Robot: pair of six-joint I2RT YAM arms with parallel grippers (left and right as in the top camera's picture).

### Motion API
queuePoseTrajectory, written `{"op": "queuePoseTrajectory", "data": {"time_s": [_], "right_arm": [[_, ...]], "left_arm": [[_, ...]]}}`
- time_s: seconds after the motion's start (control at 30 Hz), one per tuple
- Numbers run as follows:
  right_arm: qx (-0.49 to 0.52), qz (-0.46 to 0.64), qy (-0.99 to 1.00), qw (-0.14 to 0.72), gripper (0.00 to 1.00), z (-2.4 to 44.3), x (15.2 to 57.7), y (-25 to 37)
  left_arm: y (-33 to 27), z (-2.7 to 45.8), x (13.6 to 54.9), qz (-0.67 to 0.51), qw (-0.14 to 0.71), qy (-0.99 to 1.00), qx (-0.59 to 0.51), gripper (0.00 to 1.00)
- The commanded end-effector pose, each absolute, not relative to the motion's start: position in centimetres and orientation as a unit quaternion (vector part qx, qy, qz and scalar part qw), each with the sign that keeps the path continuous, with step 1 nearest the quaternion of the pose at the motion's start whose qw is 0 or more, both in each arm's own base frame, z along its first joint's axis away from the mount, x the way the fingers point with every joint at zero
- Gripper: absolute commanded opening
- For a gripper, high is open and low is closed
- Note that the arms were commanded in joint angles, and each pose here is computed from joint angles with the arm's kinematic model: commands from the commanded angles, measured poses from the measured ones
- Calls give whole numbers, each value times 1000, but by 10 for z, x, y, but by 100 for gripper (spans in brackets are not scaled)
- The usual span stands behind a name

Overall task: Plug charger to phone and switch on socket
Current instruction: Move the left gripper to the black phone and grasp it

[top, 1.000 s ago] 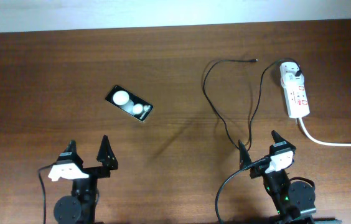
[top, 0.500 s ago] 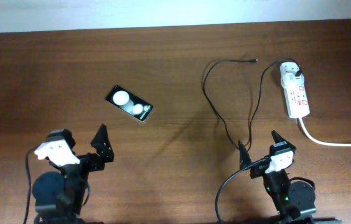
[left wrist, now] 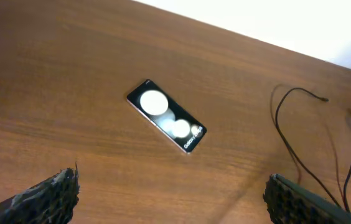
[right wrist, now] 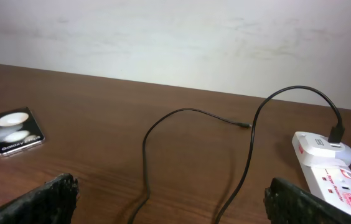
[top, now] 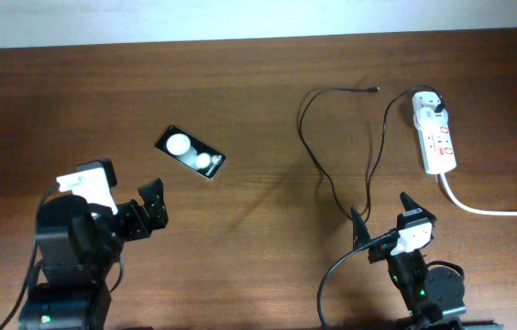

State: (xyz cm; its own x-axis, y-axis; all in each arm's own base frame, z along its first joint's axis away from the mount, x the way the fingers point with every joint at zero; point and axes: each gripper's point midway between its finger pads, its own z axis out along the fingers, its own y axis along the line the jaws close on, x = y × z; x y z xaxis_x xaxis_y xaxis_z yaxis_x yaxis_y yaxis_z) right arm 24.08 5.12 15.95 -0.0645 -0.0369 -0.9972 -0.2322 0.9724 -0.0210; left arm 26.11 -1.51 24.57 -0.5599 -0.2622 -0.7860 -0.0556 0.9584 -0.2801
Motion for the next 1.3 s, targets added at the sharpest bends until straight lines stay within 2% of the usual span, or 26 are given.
{"op": "queuePoseTrajectory", "data": {"time_s": [0.0,0.13,0.3,0.53,0.63,0.7,0.77,0.9,0.97,1.03,1.23,1.27], "right_arm": [[-86,68,727,678,99,157,241,48],[-86,68,727,678,99,157,241,48],[-86,68,727,678,99,157,241,48],[-86,68,727,678,99,157,241,48],[-86,68,727,678,99,157,241,48],[-86,68,727,678,99,157,241,48],[-86,68,727,678,99,157,241,48],[-86,68,727,678,99,157,241,48],[-86,68,727,678,99,157,241,48],[-86,68,727,678,99,157,241,48],[-86,68,727,678,99,157,241,48],[-86,68,727,678,98,157,241,48]], "left_arm": [[-16,247,263,-111,453,880,-83,99],[-43,248,272,-117,436,892,-17,99],[-87,221,283,-117,356,926,49,99],[-120,181,264,-186,240,950,80,99],[-115,174,268,-178,227,957,34,99],[-86,175,282,-113,247,960,-64,99],[-77,182,294,-83,251,960,-92,99],[-82,195,349,-51,209,964,-158,99],[-90,179,376,-52,186,961,-200,99],[-92,152,380,-42,153,962,-224,99],[-99,98,404,-30,126,966,-226,99],[-98,88,405,-30,115,954,-276,99]]}}
